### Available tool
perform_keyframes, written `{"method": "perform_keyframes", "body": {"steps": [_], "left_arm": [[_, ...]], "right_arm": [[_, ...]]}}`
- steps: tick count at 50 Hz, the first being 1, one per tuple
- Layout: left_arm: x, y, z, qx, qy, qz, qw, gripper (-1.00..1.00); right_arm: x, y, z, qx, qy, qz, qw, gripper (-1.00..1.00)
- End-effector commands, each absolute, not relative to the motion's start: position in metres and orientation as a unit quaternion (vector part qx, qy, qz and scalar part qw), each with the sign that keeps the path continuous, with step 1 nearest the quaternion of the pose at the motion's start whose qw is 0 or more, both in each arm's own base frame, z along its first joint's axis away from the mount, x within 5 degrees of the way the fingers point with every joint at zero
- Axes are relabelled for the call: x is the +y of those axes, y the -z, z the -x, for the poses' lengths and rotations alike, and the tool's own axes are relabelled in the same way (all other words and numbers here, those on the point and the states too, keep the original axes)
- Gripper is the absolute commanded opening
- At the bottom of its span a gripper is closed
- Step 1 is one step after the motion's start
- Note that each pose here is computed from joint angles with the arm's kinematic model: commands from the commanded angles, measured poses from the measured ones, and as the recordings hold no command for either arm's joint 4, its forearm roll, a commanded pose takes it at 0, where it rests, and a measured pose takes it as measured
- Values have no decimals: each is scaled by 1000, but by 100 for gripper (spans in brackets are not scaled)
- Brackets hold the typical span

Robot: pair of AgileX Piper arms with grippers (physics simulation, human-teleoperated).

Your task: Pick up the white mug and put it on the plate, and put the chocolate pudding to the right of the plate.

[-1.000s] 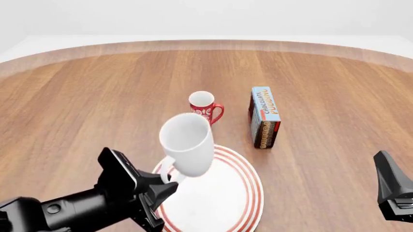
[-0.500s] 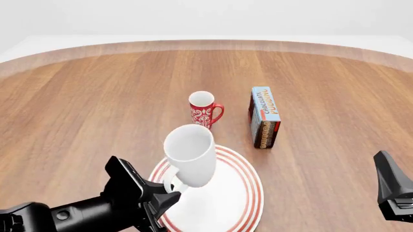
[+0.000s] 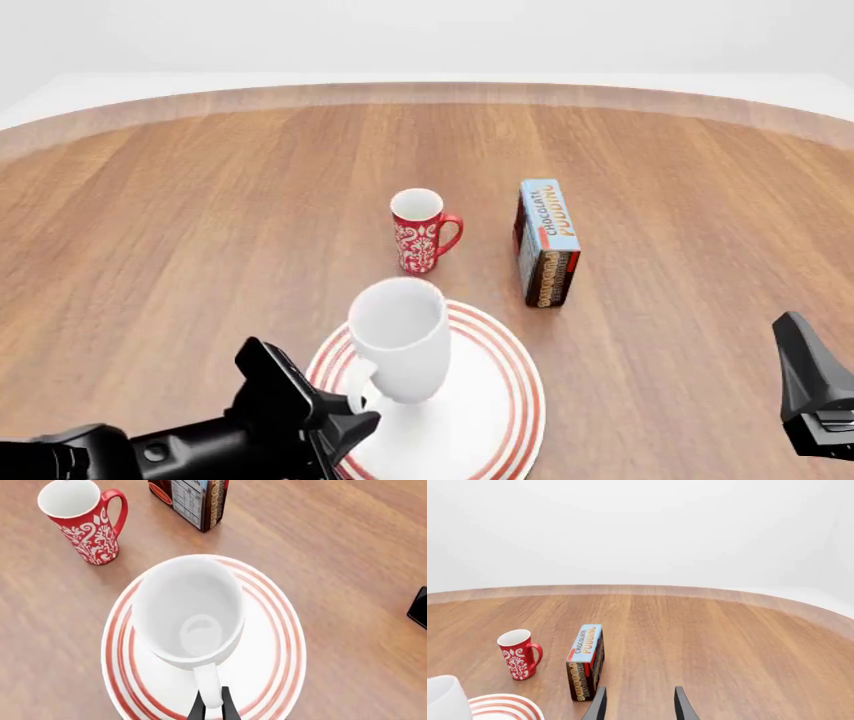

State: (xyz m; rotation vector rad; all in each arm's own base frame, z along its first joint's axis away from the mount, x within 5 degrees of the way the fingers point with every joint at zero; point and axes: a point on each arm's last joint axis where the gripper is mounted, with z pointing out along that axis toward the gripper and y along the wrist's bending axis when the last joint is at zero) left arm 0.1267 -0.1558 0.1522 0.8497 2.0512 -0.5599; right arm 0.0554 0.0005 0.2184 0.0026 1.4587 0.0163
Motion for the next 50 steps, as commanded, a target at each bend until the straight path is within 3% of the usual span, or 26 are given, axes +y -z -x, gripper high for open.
{"method": "perform_keyframes", "body": {"steps": [1, 50], "left_arm": [[-159, -146, -128, 818, 222, -340, 407, -100], [-159, -126, -129, 833, 221, -324, 389, -100]], "right_arm": [[0, -218, -55, 666, -7, -2, 746, 100], [0, -218, -55, 666, -7, -1, 746, 100]]}}
